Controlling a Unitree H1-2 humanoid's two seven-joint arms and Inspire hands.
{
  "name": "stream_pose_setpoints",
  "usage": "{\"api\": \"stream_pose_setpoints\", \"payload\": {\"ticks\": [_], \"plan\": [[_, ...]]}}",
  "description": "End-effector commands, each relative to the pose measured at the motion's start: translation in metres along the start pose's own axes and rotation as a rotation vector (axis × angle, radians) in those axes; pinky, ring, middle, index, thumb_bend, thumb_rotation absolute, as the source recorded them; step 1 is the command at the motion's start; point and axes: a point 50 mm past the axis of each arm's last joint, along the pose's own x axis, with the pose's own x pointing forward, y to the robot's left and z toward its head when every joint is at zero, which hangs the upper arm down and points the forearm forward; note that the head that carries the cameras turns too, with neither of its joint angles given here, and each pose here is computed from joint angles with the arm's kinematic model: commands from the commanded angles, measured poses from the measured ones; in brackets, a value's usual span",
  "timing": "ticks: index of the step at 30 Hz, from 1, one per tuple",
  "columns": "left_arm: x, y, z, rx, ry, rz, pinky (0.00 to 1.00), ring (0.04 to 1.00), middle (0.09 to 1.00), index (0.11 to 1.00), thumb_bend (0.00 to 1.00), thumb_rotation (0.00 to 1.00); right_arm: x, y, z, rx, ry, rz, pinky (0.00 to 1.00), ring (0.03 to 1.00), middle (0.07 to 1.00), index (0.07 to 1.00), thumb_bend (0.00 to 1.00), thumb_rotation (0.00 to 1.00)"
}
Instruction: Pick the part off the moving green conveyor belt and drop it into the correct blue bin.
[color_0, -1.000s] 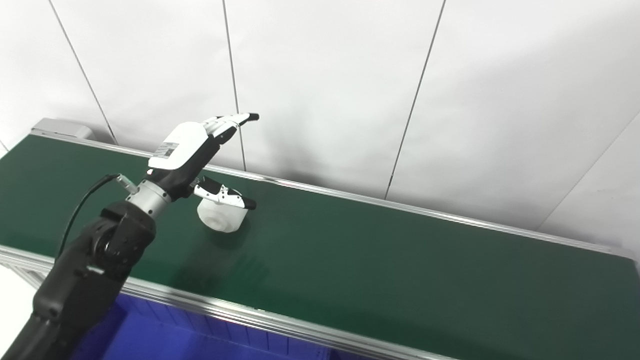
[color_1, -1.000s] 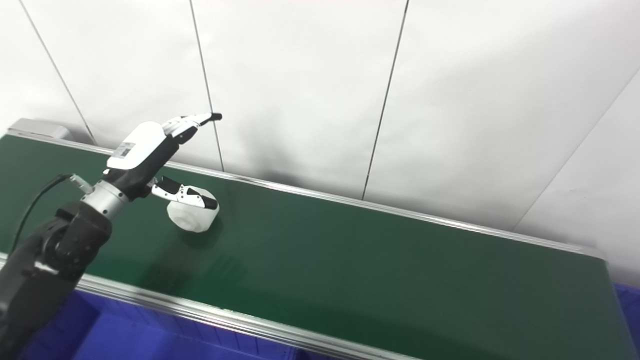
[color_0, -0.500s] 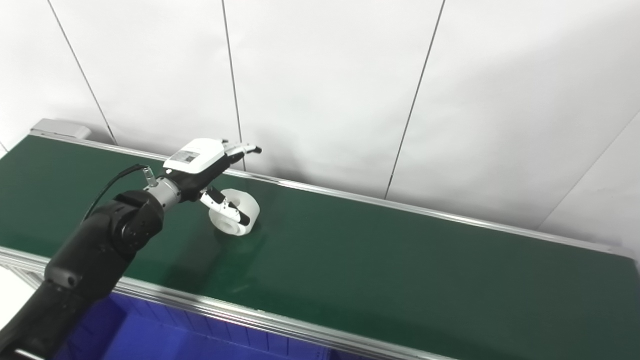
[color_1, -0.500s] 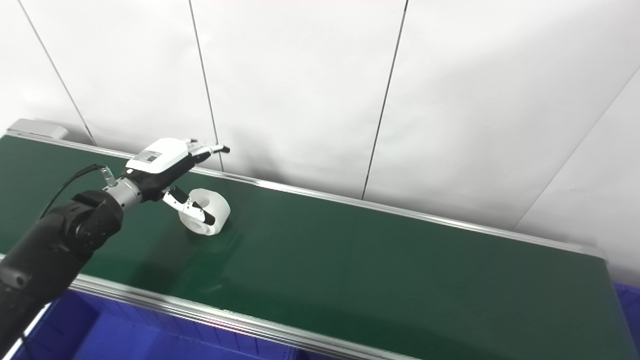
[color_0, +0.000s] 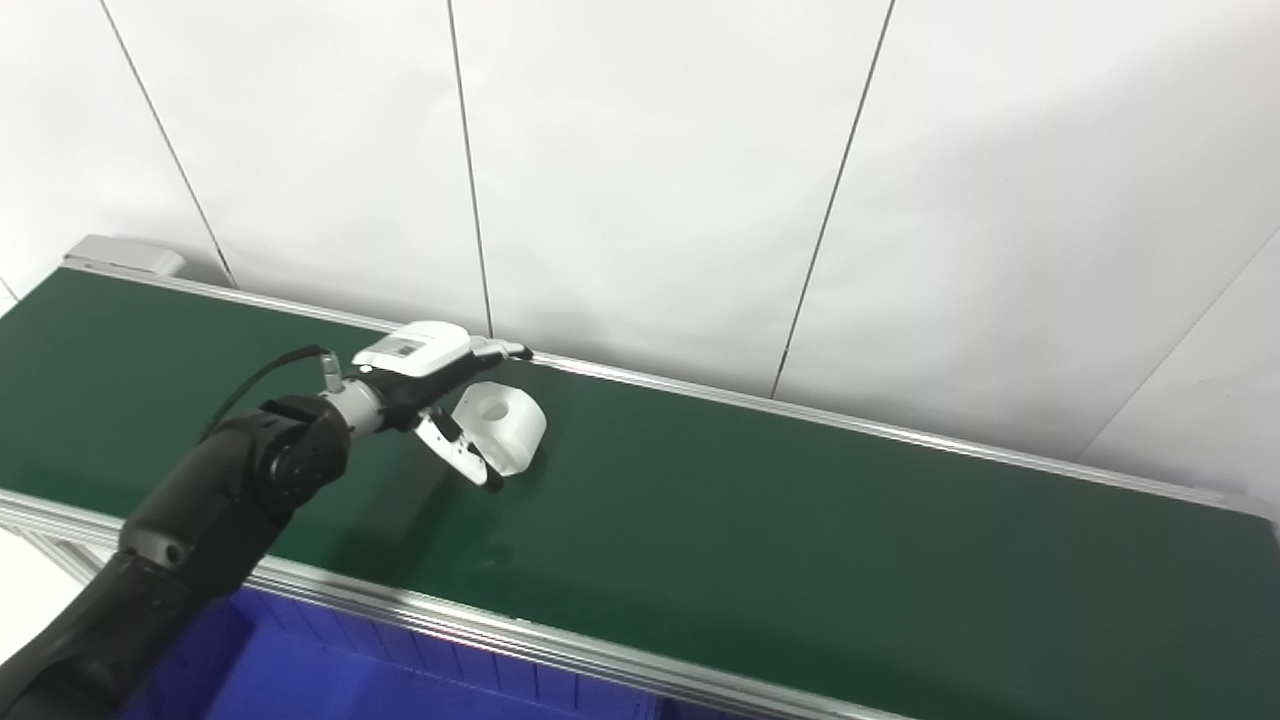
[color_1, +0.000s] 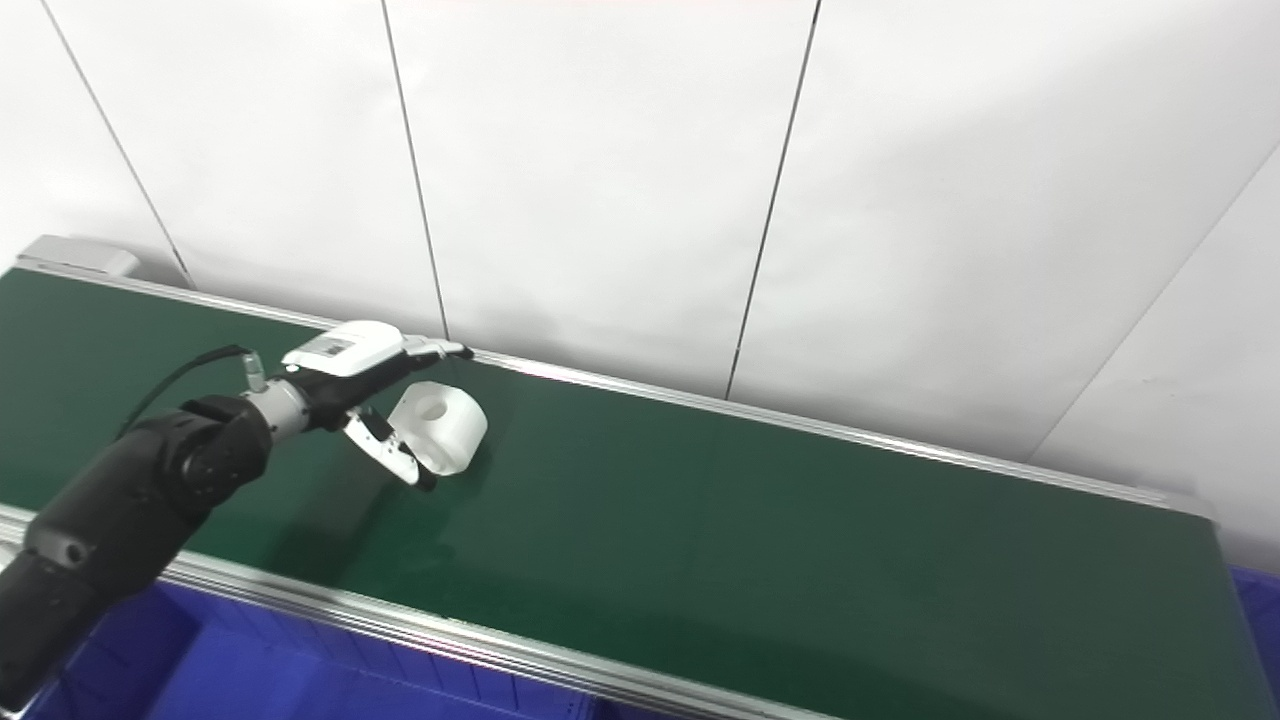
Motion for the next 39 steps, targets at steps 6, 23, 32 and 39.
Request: {"api": "stream_pose_setpoints", "payload": {"ticks": [6,23,32,39], "plan": [[0.017,0.013,0.008,0.040,-0.013,0.063,0.95,0.938,0.941,0.924,0.96,0.40,-0.003,0.006,0.012,0.030,-0.076,-0.001,1.00,1.000,1.000,1.000,0.68,0.97],[0.044,-0.026,0.019,0.113,-0.086,0.313,0.59,0.622,0.628,0.508,0.57,0.05,-0.003,0.009,0.015,0.030,-0.086,-0.004,1.00,1.000,1.000,1.000,0.68,0.97],[0.044,-0.021,0.019,0.110,-0.097,0.309,0.54,0.603,0.643,0.495,0.52,0.05,-0.001,0.009,0.015,0.028,-0.091,0.001,1.00,1.000,1.000,1.000,0.68,0.97],[0.040,-0.016,0.019,0.104,-0.096,0.298,0.57,0.633,0.667,0.496,0.52,0.05,-0.002,0.010,0.016,0.033,-0.090,0.001,1.00,1.000,1.000,1.000,0.68,0.97]]}}
